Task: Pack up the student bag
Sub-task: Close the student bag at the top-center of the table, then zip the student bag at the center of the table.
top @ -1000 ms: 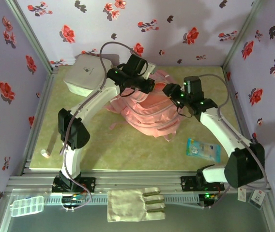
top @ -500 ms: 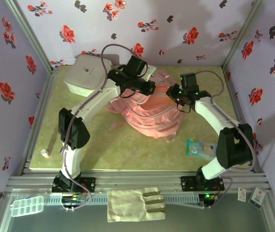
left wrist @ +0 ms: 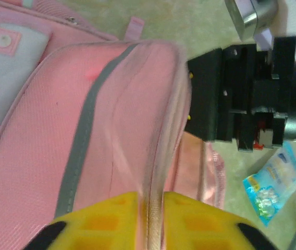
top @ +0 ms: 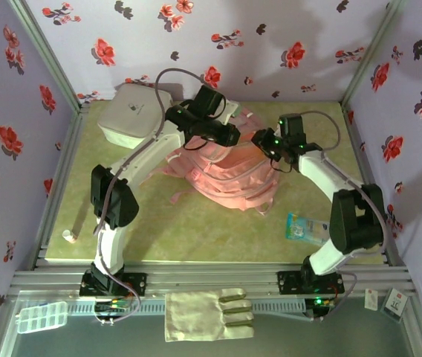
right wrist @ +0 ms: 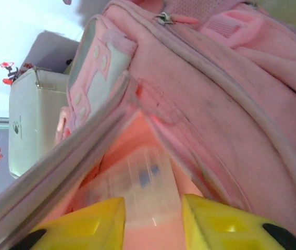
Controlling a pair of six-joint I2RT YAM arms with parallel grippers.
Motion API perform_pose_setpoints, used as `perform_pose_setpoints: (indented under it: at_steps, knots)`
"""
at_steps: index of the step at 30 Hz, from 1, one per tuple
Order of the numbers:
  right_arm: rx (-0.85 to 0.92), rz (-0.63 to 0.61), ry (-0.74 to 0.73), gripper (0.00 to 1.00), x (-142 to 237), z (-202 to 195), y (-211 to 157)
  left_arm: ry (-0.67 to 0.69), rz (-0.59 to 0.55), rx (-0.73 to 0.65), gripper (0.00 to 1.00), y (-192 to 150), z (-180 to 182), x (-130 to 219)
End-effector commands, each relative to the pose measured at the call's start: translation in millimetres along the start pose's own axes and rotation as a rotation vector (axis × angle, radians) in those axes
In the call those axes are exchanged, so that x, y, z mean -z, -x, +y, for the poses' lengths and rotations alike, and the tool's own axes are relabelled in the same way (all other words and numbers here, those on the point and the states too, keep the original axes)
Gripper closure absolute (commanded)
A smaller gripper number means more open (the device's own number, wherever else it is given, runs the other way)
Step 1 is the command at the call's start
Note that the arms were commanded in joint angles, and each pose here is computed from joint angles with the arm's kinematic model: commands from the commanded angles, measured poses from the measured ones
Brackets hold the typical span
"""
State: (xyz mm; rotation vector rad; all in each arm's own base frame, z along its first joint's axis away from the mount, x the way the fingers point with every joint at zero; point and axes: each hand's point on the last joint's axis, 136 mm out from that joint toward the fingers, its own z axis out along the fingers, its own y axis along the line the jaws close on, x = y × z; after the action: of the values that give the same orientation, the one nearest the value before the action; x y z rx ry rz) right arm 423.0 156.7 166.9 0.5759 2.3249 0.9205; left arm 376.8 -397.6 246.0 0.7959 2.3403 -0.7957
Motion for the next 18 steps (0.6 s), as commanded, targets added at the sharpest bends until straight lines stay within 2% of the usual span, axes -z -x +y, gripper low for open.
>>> perform_pose_setpoints:
  at_steps: [1, 3, 6, 8, 13, 18]
  knots:
    - [0.001, -0.071, -0.06, 0.57, 36, -16, 3, -0.072, -0.095, -0.022, 0.58, 26, -17, 24]
    - [0.008, -0.092, -0.166, 0.5, 55, -43, -6, -0.063, -0.092, 0.012, 0.46, 18, -10, 28]
    - [0.026, -0.097, -0.279, 0.45, 77, -71, -21, -0.042, -0.096, 0.108, 0.38, 2, 9, 34]
    - [0.044, -0.09, -0.294, 0.43, 88, -76, -30, -0.025, -0.11, 0.199, 0.35, -11, 27, 40]
    - [0.096, -0.062, -0.259, 0.41, 100, -61, -49, 0.019, -0.156, 0.513, 0.34, -59, 78, 46]
    - [0.127, -0.031, -0.203, 0.4, 90, -35, -66, 0.045, -0.159, 0.659, 0.35, -92, 98, 31]
